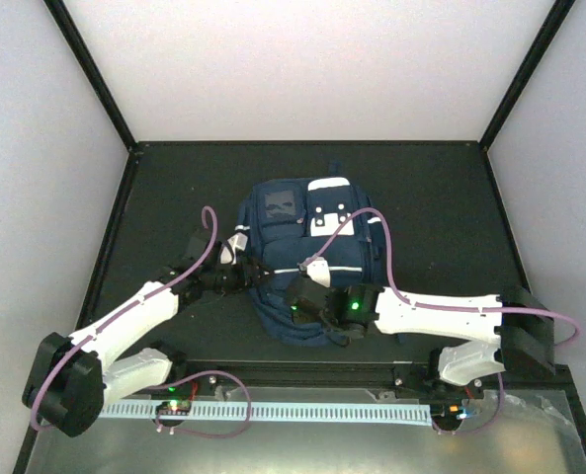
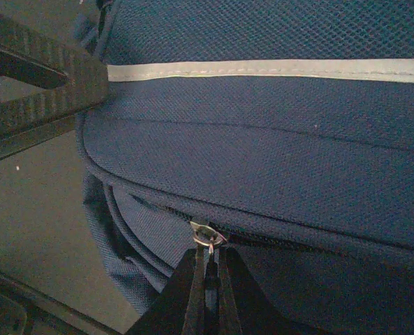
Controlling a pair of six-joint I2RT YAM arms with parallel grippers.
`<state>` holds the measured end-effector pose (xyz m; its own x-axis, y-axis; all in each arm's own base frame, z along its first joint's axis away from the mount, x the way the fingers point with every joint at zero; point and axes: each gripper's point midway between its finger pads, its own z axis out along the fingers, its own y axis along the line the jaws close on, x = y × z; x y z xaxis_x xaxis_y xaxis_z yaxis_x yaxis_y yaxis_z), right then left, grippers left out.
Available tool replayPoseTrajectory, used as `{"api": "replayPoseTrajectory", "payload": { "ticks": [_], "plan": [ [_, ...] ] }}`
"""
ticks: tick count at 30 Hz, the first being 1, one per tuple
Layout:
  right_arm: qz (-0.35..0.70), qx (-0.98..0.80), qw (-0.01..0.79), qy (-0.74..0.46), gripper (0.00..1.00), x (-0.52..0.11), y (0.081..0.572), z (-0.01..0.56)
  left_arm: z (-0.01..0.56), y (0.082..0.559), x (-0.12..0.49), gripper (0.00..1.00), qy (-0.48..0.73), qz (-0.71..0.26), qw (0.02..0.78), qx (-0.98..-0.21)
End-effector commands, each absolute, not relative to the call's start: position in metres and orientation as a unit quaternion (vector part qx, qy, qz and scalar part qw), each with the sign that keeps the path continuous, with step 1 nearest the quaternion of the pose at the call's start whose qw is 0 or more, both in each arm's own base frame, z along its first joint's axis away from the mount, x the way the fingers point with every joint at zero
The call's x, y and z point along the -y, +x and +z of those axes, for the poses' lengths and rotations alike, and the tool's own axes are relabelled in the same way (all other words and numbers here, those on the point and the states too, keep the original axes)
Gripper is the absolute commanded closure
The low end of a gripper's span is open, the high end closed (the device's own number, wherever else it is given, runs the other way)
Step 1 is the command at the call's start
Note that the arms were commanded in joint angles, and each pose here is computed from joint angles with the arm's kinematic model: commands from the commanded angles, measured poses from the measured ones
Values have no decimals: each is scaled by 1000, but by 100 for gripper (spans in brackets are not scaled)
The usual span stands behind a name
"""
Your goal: Pack the student bag
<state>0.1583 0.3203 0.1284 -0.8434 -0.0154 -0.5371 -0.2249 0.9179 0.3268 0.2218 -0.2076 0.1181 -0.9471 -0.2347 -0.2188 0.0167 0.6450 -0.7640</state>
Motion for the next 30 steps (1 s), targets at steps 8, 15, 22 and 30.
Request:
{"api": "replayPoseTrajectory", "payload": {
  "ticks": [8, 15, 22, 30],
  "plan": [
    [223, -923, 297, -102, 98, -334, 162, 146, 138, 234, 226, 75, -61, -458, 152, -874],
    [177, -923, 306, -150, 98, -314, 161, 144, 137, 241, 219, 99, -58, -429, 175, -884],
    [130, -934, 274, -187, 98, -250, 157, 123, 144, 255, 194, 98, -35, -362, 199, -910],
    [148, -938, 272, -154, 98, -195, 168, 119, 150, 271, 157, 99, -40, -338, 213, -916]
  ]
}}
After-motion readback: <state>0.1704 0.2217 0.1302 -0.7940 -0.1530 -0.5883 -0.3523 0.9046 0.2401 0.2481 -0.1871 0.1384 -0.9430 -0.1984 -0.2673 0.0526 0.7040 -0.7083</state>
